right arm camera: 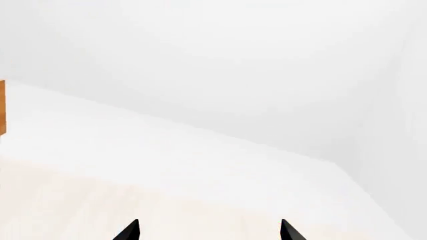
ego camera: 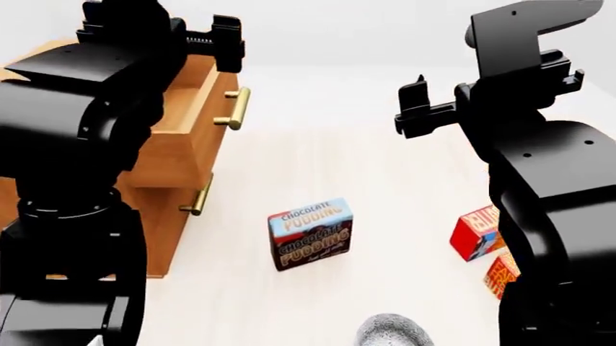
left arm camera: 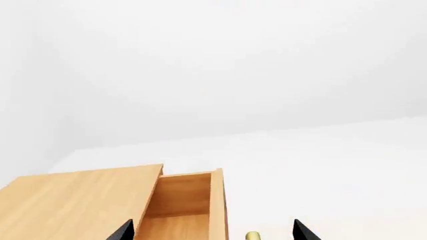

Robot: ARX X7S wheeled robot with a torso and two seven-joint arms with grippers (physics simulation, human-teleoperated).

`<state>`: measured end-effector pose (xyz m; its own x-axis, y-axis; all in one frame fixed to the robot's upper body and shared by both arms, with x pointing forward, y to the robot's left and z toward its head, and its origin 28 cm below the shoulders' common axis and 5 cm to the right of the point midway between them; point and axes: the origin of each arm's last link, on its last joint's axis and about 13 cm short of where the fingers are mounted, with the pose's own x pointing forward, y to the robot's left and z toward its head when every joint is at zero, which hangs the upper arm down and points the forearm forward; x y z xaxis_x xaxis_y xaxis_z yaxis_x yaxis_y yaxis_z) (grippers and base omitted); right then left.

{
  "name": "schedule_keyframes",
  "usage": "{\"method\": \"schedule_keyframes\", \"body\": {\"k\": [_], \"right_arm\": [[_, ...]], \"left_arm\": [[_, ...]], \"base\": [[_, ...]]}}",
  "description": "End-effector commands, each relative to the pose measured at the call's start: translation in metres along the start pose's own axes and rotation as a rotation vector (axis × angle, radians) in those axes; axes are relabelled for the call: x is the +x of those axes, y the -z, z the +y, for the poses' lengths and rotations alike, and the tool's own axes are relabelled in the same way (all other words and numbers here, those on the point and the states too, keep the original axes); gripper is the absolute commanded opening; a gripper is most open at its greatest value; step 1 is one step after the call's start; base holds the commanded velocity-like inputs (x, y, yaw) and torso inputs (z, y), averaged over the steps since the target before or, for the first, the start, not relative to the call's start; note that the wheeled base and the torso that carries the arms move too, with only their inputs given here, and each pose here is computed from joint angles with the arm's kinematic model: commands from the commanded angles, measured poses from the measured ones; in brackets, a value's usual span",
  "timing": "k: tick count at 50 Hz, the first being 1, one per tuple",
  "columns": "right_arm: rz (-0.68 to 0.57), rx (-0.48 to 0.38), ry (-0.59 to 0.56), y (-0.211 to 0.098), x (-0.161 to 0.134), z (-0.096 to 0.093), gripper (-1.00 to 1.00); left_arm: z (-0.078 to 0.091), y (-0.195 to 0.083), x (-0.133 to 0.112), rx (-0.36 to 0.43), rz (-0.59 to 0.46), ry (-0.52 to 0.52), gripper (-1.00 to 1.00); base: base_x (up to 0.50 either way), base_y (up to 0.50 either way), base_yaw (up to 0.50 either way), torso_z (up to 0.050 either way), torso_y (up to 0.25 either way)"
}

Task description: Put the bowl in the top drawer of the cabinet.

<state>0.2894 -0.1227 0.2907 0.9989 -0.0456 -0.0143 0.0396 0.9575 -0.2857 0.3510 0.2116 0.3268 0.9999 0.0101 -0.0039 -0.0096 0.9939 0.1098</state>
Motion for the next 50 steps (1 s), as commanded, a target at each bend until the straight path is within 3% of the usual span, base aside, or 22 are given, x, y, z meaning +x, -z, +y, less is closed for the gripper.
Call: {"method": "schedule_keyframes", "body": {"k": [1,4,13,22,29,37,45,50], "right_arm": [[0.004,-0.047,0.029,-0.005,-0.004,-0.003,1.0],[-0.006,-0.053,0.038,-0.007,-0.007,-0.005,1.0],[0.017,-0.083,0.049,-0.006,-0.007,-0.005,1.0],[0.038,-0.099,0.044,0.006,0.0,-0.001,1.0],[0.06,-0.095,0.037,0.016,0.002,-0.004,1.0],[0.083,-0.104,0.029,0.027,0.004,-0.003,1.0],[0.103,-0.122,0.028,0.033,0.012,0.0,1.0],[0.115,-0.125,0.033,0.037,0.016,0.0,1.0]], "left_arm": [[-0.001,0.0,0.005,0.058,0.091,0.011,1.0],[-0.002,0.005,0.006,0.091,0.103,0.011,1.0],[-0.001,0.003,0.017,0.083,0.201,-0.008,1.0],[-0.007,-0.007,0.043,0.071,0.24,-0.088,1.0],[-0.015,0.001,0.059,0.114,0.271,-0.145,1.0],[-0.02,0.012,0.068,0.072,0.315,-0.115,1.0],[-0.027,0.02,0.068,-0.026,0.387,-0.015,1.0],[-0.026,0.027,0.068,-0.066,0.426,-0.017,1.0]], "base": [[0.5,-0.02,0.0,0.0,0.0],[0.5,-0.02,0.0,0.0,0.0],[0.0,0.0,0.0,0.0,0.002],[0.0,0.0,0.0,0.0,0.0],[0.0,0.0,0.0,0.0,0.0],[0.0,0.0,0.0,0.0,0.0],[0.0,0.0,0.0,0.0,0.0],[0.0,0.0,0.0,0.0,0.0]]}}
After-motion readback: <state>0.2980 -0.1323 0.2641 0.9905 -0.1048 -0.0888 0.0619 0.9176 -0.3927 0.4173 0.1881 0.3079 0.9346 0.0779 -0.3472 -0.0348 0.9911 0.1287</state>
